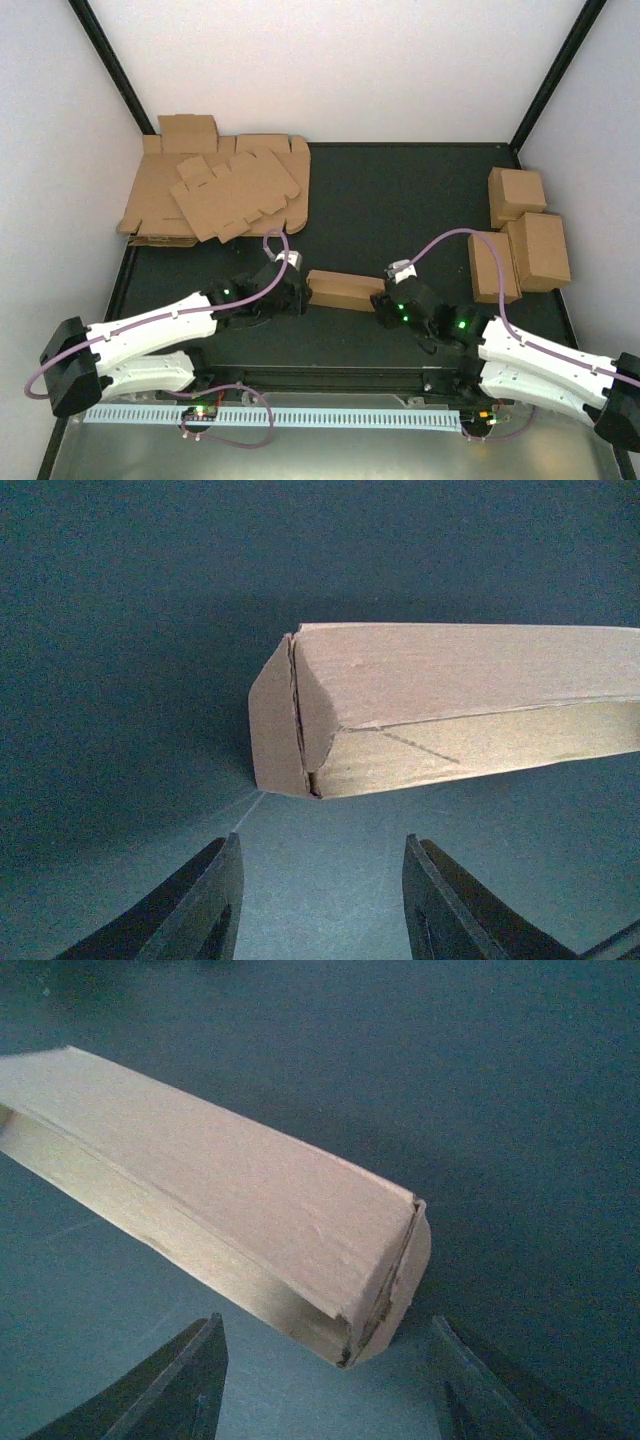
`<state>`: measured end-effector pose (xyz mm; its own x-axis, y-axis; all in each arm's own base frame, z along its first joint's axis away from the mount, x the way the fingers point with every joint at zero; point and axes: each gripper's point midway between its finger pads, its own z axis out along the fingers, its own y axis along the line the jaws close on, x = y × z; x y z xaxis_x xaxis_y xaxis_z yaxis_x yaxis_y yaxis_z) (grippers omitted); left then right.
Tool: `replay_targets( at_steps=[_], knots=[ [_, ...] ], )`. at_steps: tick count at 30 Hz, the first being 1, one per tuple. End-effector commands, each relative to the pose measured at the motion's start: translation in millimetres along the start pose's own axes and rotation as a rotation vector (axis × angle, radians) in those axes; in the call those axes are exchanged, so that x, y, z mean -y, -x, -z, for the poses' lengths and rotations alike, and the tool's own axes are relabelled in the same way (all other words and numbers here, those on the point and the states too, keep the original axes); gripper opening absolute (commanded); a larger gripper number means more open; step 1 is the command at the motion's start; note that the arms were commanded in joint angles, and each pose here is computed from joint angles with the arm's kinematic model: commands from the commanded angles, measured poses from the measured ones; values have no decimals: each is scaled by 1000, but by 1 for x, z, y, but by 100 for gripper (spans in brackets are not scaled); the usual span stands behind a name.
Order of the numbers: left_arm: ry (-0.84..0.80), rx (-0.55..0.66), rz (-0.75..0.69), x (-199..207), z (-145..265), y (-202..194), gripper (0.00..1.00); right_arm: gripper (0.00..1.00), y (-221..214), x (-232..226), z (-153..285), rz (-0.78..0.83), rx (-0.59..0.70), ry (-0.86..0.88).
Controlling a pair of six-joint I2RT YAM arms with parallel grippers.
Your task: Fold the paper box
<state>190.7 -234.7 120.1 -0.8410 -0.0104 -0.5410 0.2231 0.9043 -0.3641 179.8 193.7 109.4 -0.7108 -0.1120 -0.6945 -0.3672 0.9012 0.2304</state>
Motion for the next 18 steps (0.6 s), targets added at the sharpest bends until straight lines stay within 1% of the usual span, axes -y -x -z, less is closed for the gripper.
replay_targets(
  at_steps=[1, 3, 8, 11, 13, 16, 18],
  knots=[
    [-69, 69, -11, 16, 22, 23, 48, 60, 19, -9, 16, 14, 39, 25],
    [-84, 100, -10, 15, 29, 29, 51, 62, 23, -7, 20, 16, 51, 16],
    [-117, 193, 2, 10, 50, 47, 59, 63, 34, -4, 31, 20, 80, -4],
    [-117, 228, 12, 2, 62, 59, 70, 67, 44, -1, 39, 22, 98, -22],
    [-139, 230, 21, -1, 67, 65, 79, 69, 54, -2, 44, 20, 111, -22],
    [-236, 205, 53, 1, 67, 72, 84, 73, 67, -4, 49, 14, 95, -1],
    [-317, 193, 73, 5, 67, 77, 90, 74, 74, -3, 48, -11, 66, 28]
  ],
)
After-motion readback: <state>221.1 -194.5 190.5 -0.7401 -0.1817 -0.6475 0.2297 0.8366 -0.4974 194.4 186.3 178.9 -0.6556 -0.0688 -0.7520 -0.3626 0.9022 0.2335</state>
